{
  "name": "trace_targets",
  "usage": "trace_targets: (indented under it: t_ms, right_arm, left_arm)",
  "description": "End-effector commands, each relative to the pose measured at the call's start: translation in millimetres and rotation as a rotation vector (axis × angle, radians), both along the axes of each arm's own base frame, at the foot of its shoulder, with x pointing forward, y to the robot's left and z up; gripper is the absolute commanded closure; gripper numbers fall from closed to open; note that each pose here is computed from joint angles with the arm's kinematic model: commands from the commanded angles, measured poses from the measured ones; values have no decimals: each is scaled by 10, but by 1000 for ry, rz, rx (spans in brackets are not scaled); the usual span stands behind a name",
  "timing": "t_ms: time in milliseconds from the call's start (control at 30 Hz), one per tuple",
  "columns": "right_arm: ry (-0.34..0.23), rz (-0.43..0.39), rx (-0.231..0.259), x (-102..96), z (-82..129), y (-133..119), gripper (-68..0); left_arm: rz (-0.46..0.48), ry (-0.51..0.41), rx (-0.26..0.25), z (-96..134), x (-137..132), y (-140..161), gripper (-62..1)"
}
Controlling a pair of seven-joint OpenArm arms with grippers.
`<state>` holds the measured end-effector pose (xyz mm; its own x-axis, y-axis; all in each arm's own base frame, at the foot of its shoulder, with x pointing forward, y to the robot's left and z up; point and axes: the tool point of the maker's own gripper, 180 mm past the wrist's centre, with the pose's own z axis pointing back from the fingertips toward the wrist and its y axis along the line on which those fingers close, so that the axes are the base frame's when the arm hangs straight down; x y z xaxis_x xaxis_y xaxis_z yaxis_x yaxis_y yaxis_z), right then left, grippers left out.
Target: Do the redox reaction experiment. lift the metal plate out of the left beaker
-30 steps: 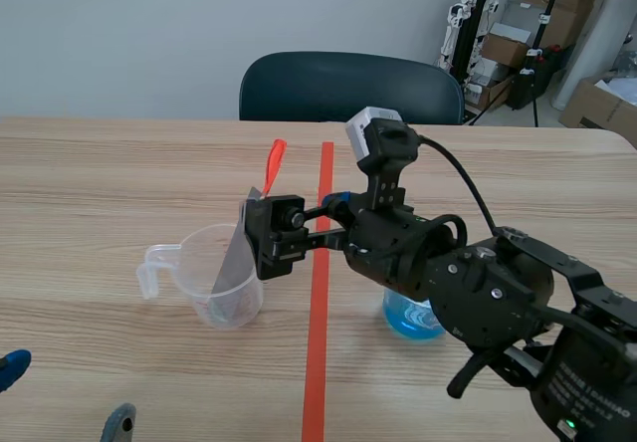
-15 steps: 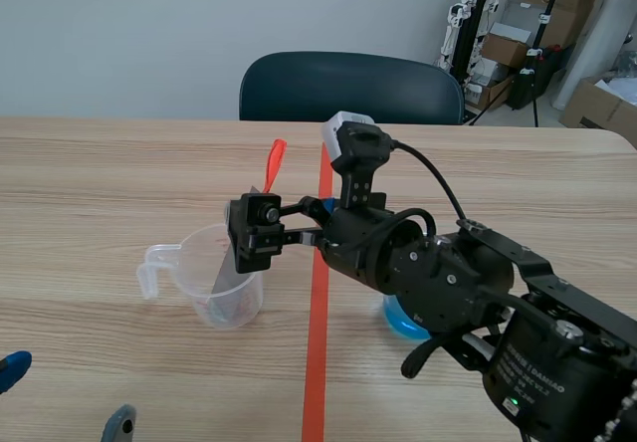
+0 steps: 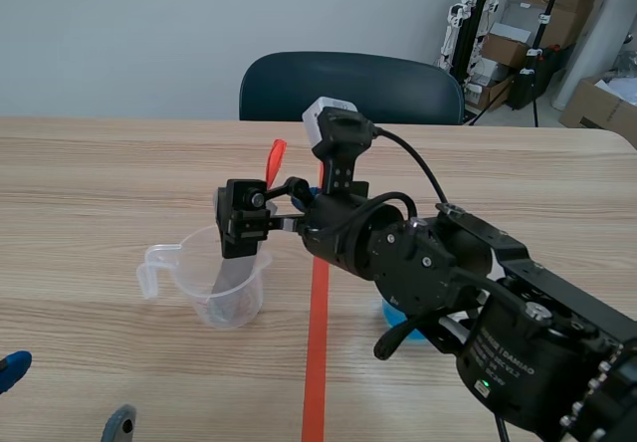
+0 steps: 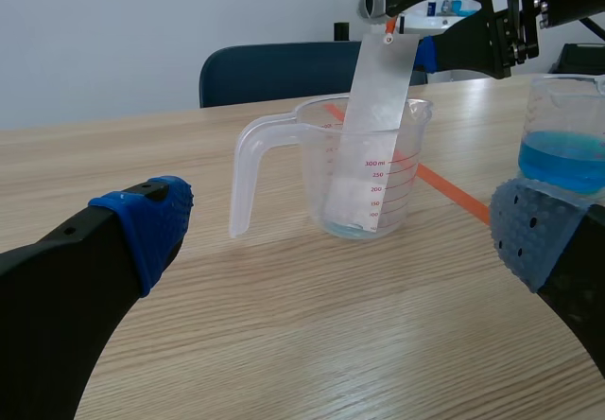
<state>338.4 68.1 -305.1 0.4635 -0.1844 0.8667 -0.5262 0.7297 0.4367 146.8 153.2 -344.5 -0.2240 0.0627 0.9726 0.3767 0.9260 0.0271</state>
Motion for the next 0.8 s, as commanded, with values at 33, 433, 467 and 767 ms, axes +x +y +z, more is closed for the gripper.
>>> trace_targets:
  t_ms: [33, 433, 467, 767]
  right_arm:
    - [-33, -9, 6, 83, 127, 36, -576]
    - [-26, -6, 4, 69, 111, 42, -306]
    - [-26, -6, 4, 69, 111, 42, -301]
    - [-1, 1, -10, 42, 39, 42, -258]
  left_arm:
    - [3, -46, -12, 93, -19, 40, -623]
    - [3, -46, -12, 93, -19, 40, -623]
    - [3, -46, -12, 93, -19, 40, -623]
    - [3, -46, -12, 93, -19, 40, -623]
